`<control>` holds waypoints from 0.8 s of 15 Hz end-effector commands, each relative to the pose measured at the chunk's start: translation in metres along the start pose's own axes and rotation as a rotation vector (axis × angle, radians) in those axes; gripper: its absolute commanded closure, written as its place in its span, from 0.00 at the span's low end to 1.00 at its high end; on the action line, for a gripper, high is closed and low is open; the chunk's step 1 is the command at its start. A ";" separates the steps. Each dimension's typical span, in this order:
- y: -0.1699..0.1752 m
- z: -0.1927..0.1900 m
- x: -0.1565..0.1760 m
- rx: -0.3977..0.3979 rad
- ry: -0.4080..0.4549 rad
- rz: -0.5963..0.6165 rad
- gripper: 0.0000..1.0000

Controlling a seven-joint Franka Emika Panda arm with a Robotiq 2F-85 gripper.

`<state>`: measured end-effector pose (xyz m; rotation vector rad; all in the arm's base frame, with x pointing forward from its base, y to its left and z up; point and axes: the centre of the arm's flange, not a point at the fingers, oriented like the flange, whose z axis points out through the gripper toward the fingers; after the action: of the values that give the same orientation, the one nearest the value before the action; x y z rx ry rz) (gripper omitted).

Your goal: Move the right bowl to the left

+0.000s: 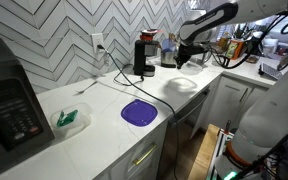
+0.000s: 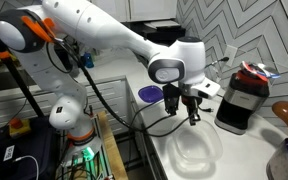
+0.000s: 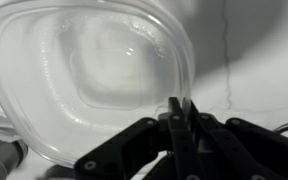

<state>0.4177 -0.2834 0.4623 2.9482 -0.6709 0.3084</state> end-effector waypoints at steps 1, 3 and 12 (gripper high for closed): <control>-0.054 -0.051 -0.050 0.059 0.090 -0.171 0.98; -0.046 -0.043 -0.024 0.037 0.079 -0.139 0.98; -0.138 -0.072 -0.018 0.135 0.158 -0.310 0.98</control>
<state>0.4181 -0.2046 0.5011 3.0040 -0.3644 0.4610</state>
